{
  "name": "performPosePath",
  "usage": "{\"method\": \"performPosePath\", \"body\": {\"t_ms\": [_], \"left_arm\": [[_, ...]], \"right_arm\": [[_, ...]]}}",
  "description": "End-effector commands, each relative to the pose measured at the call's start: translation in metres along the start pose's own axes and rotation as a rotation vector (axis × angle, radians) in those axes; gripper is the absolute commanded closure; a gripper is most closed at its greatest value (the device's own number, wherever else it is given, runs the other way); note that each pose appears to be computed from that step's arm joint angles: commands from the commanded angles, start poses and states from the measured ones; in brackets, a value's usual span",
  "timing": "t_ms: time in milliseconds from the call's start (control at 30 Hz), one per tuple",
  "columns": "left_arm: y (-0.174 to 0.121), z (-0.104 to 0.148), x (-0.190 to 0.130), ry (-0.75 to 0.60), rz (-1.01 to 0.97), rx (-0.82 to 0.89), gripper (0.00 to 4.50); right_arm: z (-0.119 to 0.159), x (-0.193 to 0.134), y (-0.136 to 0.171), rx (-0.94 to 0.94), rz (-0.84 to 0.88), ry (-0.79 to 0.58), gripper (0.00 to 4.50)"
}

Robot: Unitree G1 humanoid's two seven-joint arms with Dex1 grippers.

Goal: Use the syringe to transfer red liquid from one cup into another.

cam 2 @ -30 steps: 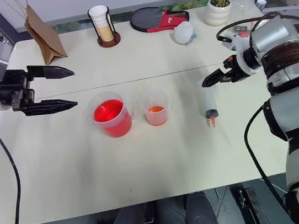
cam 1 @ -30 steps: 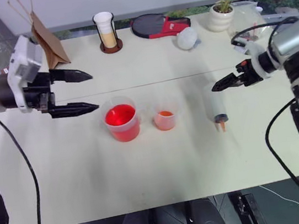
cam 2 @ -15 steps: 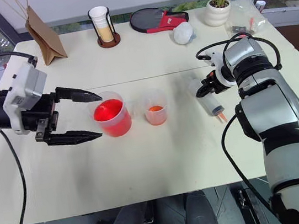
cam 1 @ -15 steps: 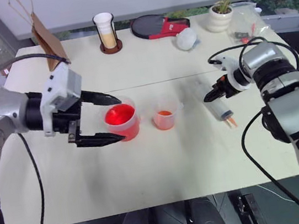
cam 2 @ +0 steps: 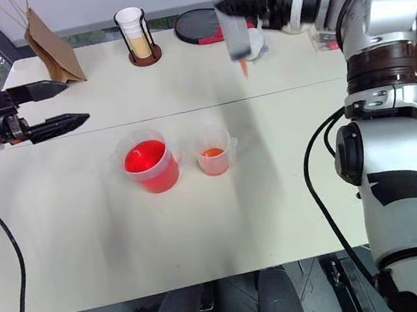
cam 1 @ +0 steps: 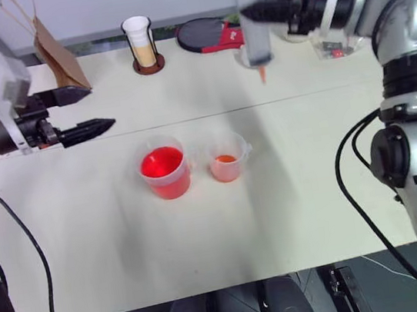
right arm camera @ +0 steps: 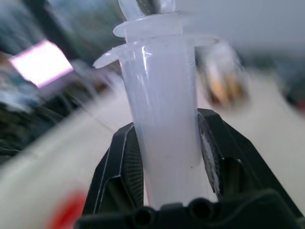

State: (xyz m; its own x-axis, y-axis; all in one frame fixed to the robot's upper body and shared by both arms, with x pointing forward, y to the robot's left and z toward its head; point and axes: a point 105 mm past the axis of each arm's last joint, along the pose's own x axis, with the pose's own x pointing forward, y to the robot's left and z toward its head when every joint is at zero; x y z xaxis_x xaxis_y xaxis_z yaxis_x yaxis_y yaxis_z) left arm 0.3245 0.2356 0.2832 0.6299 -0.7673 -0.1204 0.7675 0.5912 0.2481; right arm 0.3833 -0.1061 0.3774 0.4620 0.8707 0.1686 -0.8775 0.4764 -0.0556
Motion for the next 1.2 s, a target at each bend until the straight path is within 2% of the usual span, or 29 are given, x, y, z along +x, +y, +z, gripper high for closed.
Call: {"method": "performPosePath", "body": {"t_ms": [33, 133, 233, 467, 667, 1200], "left_arm": [[0.005, 0.008, -0.008, -0.038, 0.028, 0.01, 0.0], [0.008, 0.003, -0.011, -0.021, 0.038, -0.006, 0.0], [0.01, 0.006, -0.016, -0.017, 0.047, -0.006, 0.0], [-0.003, 0.035, -0.026, -0.079, 0.009, 0.006, 0.0], [-0.013, 0.046, -0.021, -0.12, -0.017, 0.027, 0.0], [-0.013, 0.049, 0.023, -0.19, -0.12, 0.034, 0.0]], "right_arm": [[0.008, 0.023, 0.045, -0.022, 0.141, -0.146, 3.19], [-0.019, 0.047, 0.085, -0.068, 0.244, -0.196, 3.19], [-0.043, 0.062, 0.107, -0.081, 0.281, -0.209, 3.19], [-0.094, 0.079, 0.122, -0.092, 0.31, -0.165, 3.19], [-0.124, 0.085, 0.135, -0.092, 0.335, -0.132, 3.19], [-0.14, 0.09, 0.145, -0.045, 0.343, -0.126, 3.19]]}}
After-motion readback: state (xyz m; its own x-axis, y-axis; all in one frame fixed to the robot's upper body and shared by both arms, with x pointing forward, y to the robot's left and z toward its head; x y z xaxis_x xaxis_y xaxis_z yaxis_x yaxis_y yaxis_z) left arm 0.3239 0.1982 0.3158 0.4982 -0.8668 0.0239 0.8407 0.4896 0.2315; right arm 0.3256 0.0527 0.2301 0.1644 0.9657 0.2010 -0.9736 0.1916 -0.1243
